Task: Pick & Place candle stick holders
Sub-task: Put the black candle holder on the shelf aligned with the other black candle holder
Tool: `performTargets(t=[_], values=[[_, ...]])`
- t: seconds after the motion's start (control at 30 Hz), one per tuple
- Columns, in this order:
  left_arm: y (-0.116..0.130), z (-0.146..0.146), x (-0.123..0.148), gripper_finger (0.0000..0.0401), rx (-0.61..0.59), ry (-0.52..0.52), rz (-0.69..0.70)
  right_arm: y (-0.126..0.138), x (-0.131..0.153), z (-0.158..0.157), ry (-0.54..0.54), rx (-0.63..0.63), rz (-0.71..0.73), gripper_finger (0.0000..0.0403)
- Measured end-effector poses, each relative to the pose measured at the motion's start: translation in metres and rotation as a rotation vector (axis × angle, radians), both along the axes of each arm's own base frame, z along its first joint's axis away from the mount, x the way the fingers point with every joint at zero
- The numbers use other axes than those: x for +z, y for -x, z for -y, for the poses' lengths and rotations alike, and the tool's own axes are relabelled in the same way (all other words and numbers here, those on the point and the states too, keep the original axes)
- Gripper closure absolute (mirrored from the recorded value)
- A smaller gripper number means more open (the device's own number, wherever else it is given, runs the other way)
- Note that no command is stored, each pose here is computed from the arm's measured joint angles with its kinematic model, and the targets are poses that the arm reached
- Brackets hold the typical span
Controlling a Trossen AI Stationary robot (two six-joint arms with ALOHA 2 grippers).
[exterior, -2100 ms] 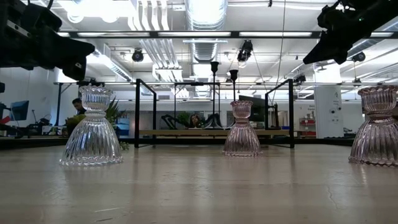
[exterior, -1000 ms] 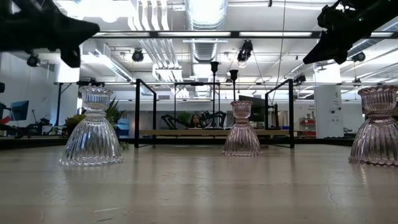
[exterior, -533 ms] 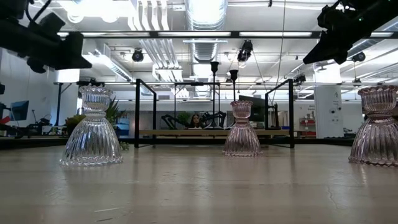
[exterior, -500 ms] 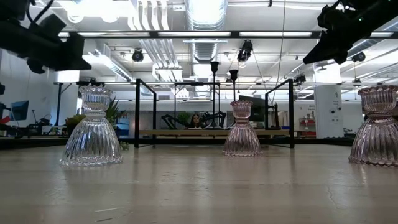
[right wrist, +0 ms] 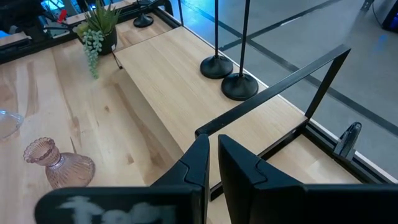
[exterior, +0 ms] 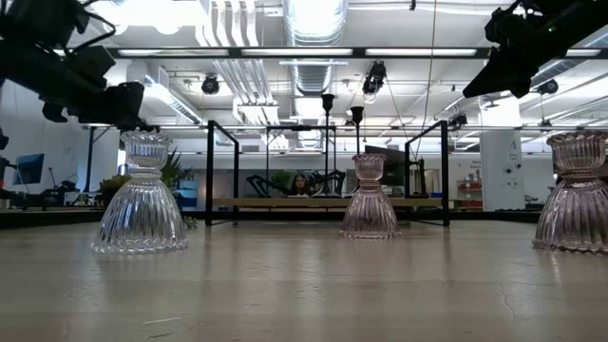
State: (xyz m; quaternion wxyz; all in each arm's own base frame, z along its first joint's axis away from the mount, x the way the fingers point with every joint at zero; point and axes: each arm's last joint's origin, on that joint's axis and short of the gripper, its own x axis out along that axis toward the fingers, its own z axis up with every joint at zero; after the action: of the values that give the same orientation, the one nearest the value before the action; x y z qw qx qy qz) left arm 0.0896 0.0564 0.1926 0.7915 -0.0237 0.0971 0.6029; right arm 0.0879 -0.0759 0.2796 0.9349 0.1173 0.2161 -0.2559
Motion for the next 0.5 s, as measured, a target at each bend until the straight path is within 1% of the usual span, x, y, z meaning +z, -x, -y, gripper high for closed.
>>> performTargets(t=[0.17, 0.37, 0.43, 0.5], values=[[0.003, -0.014, -0.002, 0.0273, 0.018, 0.049, 0.035, 0.000, 0.000, 0.000, 0.000, 0.000, 0.000, 0.0374], [0.006, -0.030, -0.010, 0.0272, 0.071, 0.090, 0.013, 0.000, 0.000, 0.000, 0.000, 0.000, 0.000, 0.0374], [0.006, -0.034, -0.013, 0.0273, 0.067, 0.106, 0.014, 0.000, 0.000, 0.000, 0.000, 0.000, 0.000, 0.0374], [0.004, -0.037, -0.013, 0.0273, 0.059, 0.101, 0.024, 0.000, 0.000, 0.000, 0.000, 0.000, 0.000, 0.0374]])
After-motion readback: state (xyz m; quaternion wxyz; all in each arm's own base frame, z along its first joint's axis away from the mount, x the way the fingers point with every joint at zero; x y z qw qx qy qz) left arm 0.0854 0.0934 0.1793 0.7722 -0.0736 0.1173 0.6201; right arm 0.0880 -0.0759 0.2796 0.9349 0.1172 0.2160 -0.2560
